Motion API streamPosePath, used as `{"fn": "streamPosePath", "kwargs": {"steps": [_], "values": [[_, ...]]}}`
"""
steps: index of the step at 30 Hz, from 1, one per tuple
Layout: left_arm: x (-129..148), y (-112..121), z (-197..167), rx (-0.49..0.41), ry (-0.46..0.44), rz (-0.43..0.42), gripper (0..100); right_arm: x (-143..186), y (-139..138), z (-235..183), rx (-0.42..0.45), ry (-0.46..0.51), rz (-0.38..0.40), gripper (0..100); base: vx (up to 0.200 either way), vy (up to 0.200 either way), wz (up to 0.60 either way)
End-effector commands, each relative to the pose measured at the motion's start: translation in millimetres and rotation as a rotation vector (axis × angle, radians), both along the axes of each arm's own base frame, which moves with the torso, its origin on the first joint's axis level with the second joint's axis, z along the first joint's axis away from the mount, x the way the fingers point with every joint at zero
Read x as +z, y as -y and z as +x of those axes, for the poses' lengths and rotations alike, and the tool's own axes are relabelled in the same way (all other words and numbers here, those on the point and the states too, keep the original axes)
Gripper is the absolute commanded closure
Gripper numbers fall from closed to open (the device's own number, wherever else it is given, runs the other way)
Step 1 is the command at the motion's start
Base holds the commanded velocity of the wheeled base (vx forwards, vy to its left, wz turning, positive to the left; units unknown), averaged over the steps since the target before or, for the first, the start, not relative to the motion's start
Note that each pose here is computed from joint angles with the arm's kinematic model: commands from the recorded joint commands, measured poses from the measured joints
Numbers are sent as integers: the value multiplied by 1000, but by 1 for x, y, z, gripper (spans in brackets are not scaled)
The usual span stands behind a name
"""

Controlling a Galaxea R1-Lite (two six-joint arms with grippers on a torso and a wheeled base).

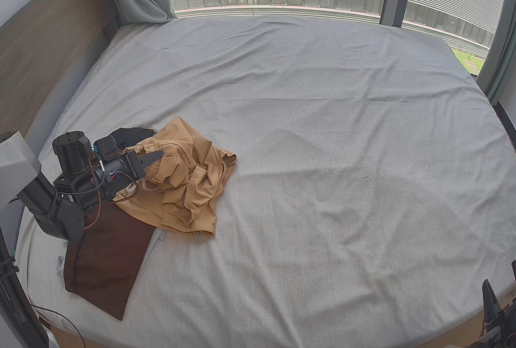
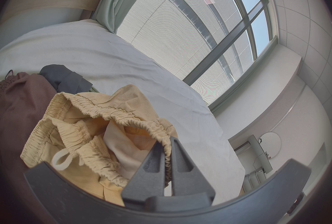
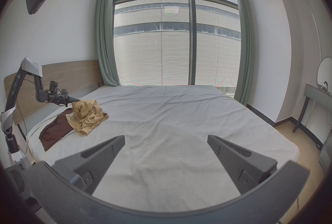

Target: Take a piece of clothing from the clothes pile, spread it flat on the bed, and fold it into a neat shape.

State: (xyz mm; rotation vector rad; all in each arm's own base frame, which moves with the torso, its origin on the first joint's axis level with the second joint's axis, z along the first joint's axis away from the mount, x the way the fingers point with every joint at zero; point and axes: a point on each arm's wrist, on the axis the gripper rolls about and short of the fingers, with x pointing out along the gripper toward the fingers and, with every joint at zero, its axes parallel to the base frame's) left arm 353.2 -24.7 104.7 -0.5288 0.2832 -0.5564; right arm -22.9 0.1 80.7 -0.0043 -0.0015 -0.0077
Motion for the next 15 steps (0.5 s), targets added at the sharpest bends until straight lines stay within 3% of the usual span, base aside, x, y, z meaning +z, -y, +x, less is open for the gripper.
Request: {"fn": "streamPosePath", "kwargs": {"steps": [1, 10, 15], "values": [[6, 1, -18, -12, 15, -1, 100, -5, 0, 0, -2, -3, 0, 0, 0, 0, 0], [3, 4, -33, -47, 14, -5, 100, -5, 0, 0, -2, -2, -2, 0, 0, 0, 0], [9, 4, -37, -52, 56, -5, 100, -5, 0, 0, -2, -2, -2, 0, 0, 0, 0]]}}
